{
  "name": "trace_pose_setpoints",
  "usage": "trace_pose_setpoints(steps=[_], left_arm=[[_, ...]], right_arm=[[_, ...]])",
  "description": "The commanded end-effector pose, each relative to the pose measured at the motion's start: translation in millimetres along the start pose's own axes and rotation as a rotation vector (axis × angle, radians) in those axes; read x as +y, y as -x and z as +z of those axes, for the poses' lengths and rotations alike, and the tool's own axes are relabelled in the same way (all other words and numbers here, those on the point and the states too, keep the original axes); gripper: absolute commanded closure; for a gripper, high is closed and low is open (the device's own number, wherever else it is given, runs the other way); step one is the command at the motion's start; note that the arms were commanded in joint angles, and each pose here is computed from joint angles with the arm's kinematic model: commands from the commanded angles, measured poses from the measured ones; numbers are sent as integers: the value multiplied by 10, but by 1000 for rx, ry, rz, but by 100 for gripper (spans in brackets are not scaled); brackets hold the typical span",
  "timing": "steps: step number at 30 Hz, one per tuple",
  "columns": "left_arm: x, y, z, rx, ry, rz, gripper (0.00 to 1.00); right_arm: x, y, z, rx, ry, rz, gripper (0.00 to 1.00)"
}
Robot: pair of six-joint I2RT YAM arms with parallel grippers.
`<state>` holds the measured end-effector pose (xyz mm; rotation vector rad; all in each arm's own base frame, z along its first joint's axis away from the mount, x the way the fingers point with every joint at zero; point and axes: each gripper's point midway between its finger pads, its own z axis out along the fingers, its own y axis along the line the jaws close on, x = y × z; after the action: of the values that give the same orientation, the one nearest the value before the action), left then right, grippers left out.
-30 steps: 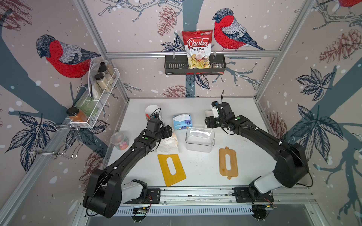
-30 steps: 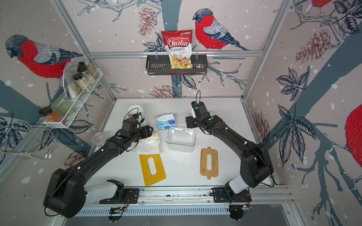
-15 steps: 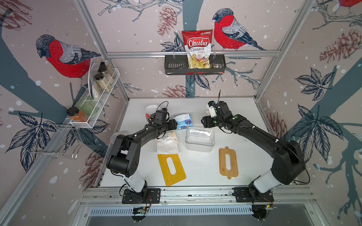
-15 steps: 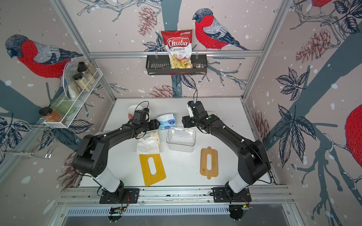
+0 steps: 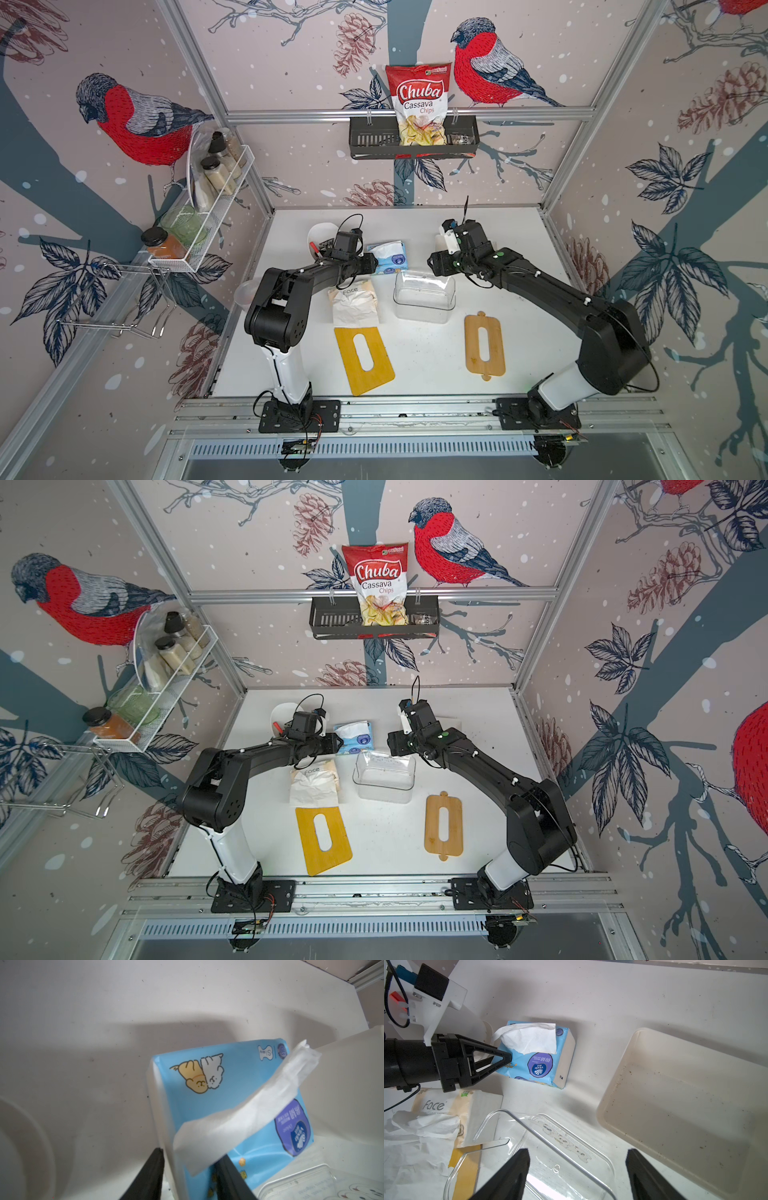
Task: Put the tissue paper into the tissue box
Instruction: Pick up the paper towel from the center of the board, then place the paper towel in the tissue box.
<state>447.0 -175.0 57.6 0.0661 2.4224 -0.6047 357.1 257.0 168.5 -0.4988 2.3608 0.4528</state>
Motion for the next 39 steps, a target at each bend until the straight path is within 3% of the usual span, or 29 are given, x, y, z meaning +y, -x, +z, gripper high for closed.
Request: trace_pose_setpoints(steps=[1, 5, 7, 17, 29, 39], left_arm=[[23, 3, 35, -3, -10, 13, 73], [1, 15, 10, -9, -31, 4, 95], [-19, 11, -19, -13, -46, -7, 100], [-450, 262, -544, -158, -240, -107, 100], [-804, 617, -1392, -327, -290, -122, 100], [-1425, -110, -1441, -140, -253, -40, 100]], right_arm=[[19, 45, 19, -14, 6, 5, 21], [-4, -1, 62, 2, -2, 7, 21], [-13, -13, 77, 6, -8, 7, 21], [-127, 89, 12, -24, -14, 48, 21], [-660, 531, -639, -241, -25, 203, 21], [-1189, 561, -1061, -325, -194, 248, 19]])
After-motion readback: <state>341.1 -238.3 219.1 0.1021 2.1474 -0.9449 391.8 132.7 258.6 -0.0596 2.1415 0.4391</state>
